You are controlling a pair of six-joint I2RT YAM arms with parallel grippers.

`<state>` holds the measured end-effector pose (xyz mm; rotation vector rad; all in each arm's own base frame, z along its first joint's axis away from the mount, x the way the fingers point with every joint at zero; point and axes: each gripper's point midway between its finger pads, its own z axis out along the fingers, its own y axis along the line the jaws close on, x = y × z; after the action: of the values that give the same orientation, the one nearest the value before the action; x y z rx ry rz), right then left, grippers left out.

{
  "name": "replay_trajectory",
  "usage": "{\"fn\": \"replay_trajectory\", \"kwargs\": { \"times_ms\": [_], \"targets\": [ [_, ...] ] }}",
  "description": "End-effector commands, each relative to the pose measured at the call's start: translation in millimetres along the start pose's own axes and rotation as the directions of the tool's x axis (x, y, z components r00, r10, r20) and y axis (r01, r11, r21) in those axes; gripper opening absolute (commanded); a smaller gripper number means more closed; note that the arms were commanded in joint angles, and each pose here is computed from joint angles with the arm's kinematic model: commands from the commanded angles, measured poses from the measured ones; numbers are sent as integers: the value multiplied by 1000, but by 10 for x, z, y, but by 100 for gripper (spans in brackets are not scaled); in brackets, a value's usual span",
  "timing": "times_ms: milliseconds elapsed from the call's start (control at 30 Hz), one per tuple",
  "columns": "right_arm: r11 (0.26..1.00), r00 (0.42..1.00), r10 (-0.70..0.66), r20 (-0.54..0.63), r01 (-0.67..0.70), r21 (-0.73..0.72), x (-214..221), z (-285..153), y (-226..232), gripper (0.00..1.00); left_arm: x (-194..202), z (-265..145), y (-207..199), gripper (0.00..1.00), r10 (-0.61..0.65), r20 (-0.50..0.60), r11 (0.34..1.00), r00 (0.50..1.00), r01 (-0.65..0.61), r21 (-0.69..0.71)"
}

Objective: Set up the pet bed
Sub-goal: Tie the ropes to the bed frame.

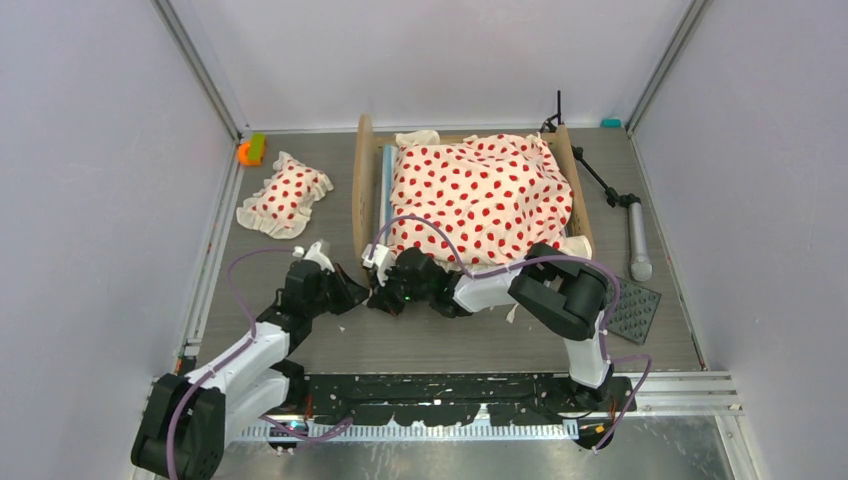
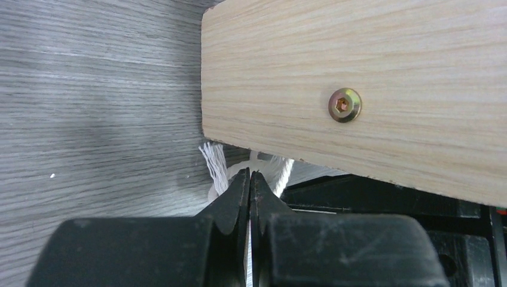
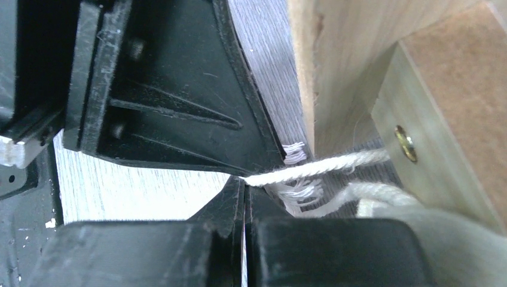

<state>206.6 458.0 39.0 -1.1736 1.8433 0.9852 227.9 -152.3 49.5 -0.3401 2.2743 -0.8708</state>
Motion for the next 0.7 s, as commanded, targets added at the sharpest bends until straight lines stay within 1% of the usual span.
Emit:
{"fn": "replay_trajectory", "kwargs": {
  "times_ms": [0, 33, 100, 200, 267, 467, 567, 667],
  "targets": [
    [999, 998, -23, 66, 21, 35, -235, -48, -13, 4, -116, -57, -73, 0, 41, 32, 999, 999, -41, -3],
    [999, 998, -23, 61, 21, 42, -229, -58, -26, 5, -139, -68, -78, 0, 44, 39, 999, 998, -43, -8],
    [998, 998, -27, 49, 24, 55, -218, -84, -41, 12, -174, -87, -86, 0, 50, 49, 999, 998, -49, -16],
    [997, 999, -33, 39, 30, 75, -219, -139, -64, 27, -237, -99, -80, 0, 57, 70, 998, 996, -54, -35],
    [996, 999, -37, 35, 34, 83, -218, -175, -68, 33, -263, -98, -88, 0, 60, 77, 998, 995, -58, -38],
    [995, 999, -41, 35, 38, 95, -231, -240, -72, 39, -255, -73, -78, 0, 58, 65, 997, 996, -55, -45],
    [994, 998, -45, 33, 42, 102, -238, -265, -73, 40, -276, -86, -81, 0, 61, 76, 997, 995, -57, -46],
    [992, 998, -52, 31, 48, 121, -246, -307, -97, 41, -267, -129, -20, 0, 67, 76, 995, 995, -60, -81]
  ]
}}
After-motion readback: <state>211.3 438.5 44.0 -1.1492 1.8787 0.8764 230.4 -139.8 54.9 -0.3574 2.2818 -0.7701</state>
